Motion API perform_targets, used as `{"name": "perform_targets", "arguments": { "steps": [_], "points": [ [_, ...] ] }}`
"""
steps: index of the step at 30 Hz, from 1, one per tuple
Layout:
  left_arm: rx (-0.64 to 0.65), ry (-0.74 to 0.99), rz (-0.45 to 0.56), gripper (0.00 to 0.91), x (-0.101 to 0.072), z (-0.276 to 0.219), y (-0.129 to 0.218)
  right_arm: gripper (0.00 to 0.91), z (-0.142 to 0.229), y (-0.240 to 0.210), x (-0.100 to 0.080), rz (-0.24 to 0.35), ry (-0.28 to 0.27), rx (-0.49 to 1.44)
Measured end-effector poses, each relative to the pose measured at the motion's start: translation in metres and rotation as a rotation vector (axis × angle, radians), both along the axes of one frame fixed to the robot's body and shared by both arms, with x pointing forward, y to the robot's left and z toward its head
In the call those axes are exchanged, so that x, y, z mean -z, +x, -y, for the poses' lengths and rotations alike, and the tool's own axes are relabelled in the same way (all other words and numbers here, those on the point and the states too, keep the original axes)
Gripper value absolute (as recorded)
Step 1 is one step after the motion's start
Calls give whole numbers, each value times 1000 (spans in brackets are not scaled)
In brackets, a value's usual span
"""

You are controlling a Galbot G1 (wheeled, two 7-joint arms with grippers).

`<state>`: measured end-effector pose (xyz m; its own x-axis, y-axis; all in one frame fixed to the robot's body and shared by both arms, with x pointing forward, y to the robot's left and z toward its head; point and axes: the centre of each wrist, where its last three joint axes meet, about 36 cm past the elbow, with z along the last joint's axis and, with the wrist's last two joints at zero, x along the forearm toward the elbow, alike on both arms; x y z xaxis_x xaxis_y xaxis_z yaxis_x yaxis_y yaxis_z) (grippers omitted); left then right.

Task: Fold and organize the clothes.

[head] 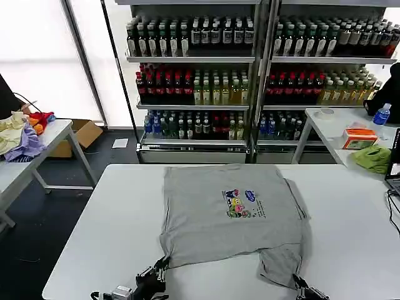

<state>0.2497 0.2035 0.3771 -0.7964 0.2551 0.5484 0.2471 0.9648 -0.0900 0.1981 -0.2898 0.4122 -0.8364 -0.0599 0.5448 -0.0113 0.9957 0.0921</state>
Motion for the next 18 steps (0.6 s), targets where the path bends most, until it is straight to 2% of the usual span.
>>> {"name": "perform_targets", "arguments": {
  "steps": [9,18],
  "points": [
    [-10,20,50,40,-4,-2,-9,0,5,-12,-16,47,58,-37],
    [-15,56,118,40,-33,-12,-19,0,8,-42,-38,45,76,-114]
  ]
}}
